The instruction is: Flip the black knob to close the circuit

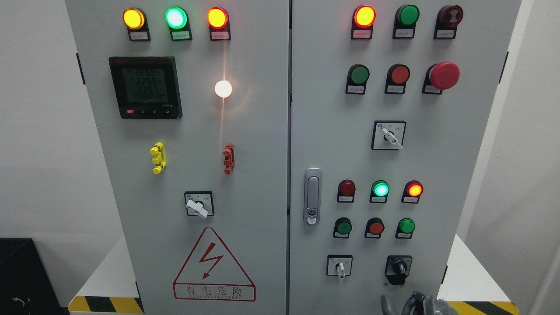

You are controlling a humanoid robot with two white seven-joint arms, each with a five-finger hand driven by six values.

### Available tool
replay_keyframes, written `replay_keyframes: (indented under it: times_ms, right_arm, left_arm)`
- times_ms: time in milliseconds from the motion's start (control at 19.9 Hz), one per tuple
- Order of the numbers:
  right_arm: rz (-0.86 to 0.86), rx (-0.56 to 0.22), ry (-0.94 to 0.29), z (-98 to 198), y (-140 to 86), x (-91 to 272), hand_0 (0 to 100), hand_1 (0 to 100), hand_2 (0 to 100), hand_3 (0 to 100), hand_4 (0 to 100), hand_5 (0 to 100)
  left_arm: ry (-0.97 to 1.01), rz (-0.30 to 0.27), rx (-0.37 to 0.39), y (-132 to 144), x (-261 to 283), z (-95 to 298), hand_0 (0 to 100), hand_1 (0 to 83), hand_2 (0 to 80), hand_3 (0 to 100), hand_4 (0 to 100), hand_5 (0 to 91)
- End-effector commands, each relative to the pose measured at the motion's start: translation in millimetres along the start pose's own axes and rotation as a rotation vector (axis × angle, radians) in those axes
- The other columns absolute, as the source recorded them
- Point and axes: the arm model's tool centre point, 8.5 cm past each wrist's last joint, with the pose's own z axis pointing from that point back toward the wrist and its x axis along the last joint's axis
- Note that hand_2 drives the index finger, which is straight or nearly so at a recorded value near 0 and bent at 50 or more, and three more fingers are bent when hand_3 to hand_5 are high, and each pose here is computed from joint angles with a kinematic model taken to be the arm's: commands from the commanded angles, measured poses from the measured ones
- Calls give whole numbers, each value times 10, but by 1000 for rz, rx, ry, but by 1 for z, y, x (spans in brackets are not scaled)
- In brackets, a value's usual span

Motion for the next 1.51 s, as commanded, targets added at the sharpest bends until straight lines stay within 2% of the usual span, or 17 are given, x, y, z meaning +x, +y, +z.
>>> replay_keyframes:
  times_ms: [0, 100, 201, 301, 452, 602, 803, 1054, 1355, 1455]
  right_arm:
    - [-299, 21, -37, 26, -10, 19, 0, 41, 523, 838, 805, 795]
    - [-386, 38, -25, 35, -11, 17, 0, 43, 449, 768, 729, 704]
    - [-476, 57, -21, 43, -11, 16, 0, 44, 374, 649, 631, 575]
    - [-564, 65, -33, 50, -11, 15, 0, 44, 336, 558, 558, 490]
    - [-664, 66, -52, 59, -13, 14, 0, 51, 283, 457, 460, 392]
    - [-737, 64, -74, 67, -13, 12, 0, 50, 244, 403, 386, 292]
    - [-838, 87, -89, 76, -9, 10, 0, 26, 155, 282, 253, 107]
    - [-909, 154, -118, 82, -3, 12, 0, 0, 74, 158, 108, 0]
    - [-929, 189, -139, 85, 2, 16, 0, 0, 36, 78, 0, 0]
    - [-933, 207, -156, 86, 3, 17, 0, 0, 24, 58, 0, 0]
  left_arm:
    - [-5, 3, -4, -2, -5, 0, 120, 556, 0, 0, 0, 0]
    - [-5, 3, -4, -2, -5, 0, 120, 556, 0, 0, 0, 0]
    - [-5, 3, -4, -2, -5, 0, 120, 556, 0, 0, 0, 0]
    - [-5, 3, -4, -2, -5, 0, 120, 556, 0, 0, 0, 0]
    - [-5, 3, -4, -2, -5, 0, 120, 556, 0, 0, 0, 0]
    - [-5, 3, -4, -2, -5, 0, 120, 556, 0, 0, 0, 0]
    - [-6, 3, -4, -2, -4, 0, 120, 556, 0, 0, 0, 0]
    - [-5, 3, -4, -2, -5, 0, 120, 556, 0, 0, 0, 0]
    - [-6, 3, -4, -2, -4, 0, 120, 556, 0, 0, 0, 0]
    - [-5, 3, -4, -2, -5, 0, 120, 556, 0, 0, 0, 0]
